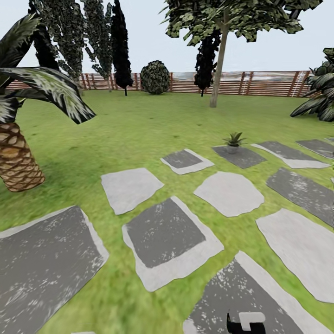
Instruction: Pick up the pesticide atomizer in the garden and spray insectifuge to fully cover both potted plants in the garden.
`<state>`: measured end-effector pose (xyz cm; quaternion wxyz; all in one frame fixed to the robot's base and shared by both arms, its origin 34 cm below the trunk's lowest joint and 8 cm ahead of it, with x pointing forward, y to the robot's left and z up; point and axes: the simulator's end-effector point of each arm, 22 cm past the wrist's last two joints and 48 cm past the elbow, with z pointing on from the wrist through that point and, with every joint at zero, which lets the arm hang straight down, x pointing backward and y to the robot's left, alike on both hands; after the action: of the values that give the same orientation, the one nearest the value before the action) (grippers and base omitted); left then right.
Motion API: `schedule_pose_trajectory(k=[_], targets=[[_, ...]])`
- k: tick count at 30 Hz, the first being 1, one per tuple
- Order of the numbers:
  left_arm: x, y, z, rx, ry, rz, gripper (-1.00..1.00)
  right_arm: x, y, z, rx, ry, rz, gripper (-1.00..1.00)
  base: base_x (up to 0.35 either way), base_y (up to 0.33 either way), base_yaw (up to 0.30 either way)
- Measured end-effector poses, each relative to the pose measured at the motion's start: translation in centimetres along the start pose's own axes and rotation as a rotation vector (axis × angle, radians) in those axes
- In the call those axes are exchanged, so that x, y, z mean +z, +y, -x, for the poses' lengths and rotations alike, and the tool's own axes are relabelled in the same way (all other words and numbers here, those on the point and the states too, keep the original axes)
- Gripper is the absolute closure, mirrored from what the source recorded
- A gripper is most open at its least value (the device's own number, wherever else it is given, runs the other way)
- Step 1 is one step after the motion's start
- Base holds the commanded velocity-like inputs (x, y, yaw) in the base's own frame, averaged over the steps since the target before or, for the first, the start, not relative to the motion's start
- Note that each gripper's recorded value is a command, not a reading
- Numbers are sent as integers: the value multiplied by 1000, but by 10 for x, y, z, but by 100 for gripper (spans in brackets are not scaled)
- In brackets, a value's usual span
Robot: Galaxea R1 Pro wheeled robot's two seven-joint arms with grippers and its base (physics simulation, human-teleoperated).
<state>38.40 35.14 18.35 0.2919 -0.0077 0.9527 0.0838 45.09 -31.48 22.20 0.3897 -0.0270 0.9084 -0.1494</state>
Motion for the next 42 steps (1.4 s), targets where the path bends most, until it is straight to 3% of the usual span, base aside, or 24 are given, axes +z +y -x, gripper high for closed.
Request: schedule_pose_trajectory(k=[42], targets=[[-2,1,14,-5,-30,1,100,-1,-3,14,8,-28,-5,-100,339,0,-238]])
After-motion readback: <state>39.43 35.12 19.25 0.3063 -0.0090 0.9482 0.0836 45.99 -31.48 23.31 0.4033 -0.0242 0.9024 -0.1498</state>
